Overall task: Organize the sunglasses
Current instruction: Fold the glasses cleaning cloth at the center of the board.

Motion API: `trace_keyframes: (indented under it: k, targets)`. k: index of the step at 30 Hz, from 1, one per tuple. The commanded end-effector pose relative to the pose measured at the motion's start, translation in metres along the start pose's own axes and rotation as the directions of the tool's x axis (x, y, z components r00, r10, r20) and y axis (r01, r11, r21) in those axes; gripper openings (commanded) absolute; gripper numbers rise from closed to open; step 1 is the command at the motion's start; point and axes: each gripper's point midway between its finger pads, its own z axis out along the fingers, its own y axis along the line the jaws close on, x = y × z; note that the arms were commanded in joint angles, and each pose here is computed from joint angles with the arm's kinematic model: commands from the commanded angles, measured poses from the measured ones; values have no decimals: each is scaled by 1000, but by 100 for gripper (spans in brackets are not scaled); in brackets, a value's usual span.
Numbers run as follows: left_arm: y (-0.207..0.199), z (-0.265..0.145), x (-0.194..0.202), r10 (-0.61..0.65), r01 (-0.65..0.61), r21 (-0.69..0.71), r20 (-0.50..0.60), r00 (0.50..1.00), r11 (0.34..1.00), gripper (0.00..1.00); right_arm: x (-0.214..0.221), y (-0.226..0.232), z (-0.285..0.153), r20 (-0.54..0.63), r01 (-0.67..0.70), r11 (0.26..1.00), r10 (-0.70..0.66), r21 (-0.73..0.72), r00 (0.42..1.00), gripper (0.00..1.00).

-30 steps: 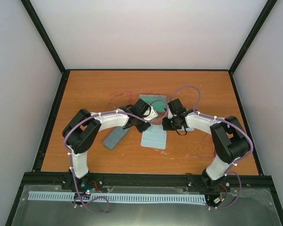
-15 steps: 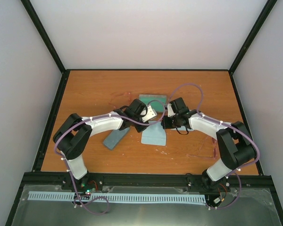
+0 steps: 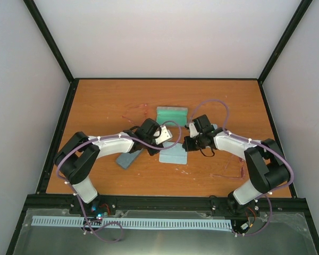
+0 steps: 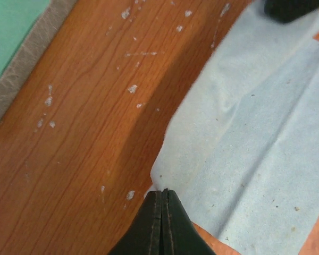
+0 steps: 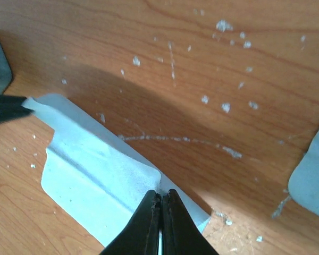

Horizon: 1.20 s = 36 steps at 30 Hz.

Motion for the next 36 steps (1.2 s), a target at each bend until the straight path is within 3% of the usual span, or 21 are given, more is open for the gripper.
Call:
trace_keyframes:
  k: [1,19,30,36]
  targets:
    - [4,-14,-17,33,-31,-26,89,995,999,0,12,3,-3,-13,13,999,-13,-30,1000,3]
    - [-46,-4,3,93,-98,63,84,992,993,0,48,8,5,-95,-5,997,-3,-82,995,3]
    - [-56,-3,16,124,-129,61,76,989,990,1,64,9,3,-123,-42,995,31,-93,992,21]
    - [-57,-2,23,141,-145,54,73,987,988,1,62,8,-8,-81,-59,996,54,-68,995,35]
